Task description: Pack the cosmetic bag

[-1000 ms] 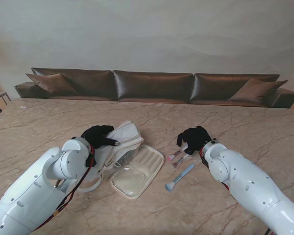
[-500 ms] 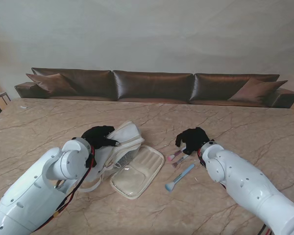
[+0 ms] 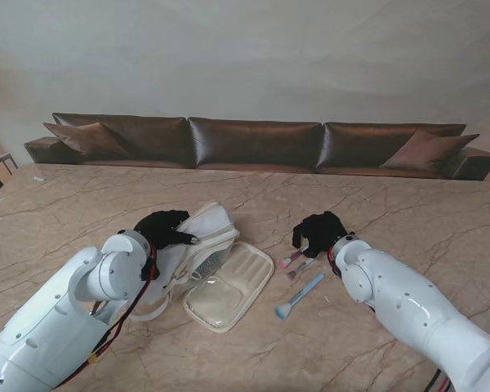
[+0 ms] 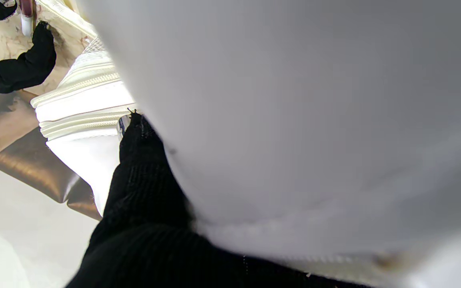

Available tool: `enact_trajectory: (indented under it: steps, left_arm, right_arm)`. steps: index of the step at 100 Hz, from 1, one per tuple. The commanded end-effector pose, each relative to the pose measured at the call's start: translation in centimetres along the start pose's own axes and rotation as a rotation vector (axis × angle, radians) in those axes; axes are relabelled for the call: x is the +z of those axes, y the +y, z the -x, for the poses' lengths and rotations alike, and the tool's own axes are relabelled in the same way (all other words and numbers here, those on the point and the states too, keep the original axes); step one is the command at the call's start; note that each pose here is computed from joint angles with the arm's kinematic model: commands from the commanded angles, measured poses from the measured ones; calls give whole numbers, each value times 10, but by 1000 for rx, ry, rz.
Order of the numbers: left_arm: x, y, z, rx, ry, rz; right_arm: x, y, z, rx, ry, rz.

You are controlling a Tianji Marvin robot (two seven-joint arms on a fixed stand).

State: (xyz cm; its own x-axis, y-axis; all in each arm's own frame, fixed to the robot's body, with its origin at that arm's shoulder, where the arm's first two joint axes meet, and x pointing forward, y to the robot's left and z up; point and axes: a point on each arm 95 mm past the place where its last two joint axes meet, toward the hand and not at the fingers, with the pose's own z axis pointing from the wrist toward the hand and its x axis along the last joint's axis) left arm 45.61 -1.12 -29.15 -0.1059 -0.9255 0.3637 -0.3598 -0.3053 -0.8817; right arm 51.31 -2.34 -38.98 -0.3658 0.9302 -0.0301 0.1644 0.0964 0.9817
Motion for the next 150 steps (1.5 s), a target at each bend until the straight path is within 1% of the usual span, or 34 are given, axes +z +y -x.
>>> enact_trajectory:
  steps: [1, 25, 62, 103, 115, 129, 150]
  left_arm:
    - [-1, 1, -2, -8, 3, 4]
    - [-2, 1, -1, -15, 1, 5]
    - [-2, 1, -1, -15, -2, -3]
    - [-3, 2, -2, -15, -2, -1]
    - [-3, 2, -3, -15, -1, -3]
    - [-3, 2, -2, -15, -3, 2]
    - [-3, 3, -2, -10, -4, 5]
  right_arm:
    - [0, -2, -3, -5, 9, -7]
    - [-1, -5, -2, -26, 13, -31]
    - [-1, -8, -2, -22, 9, -37]
    - [-3, -12, -1, -100, 47, -84]
    - [-4, -13, -1, -101, 46, -83]
    - [-6, -12, -1, -81, 35, -63]
    - [-10, -1, -3, -64, 28, -12]
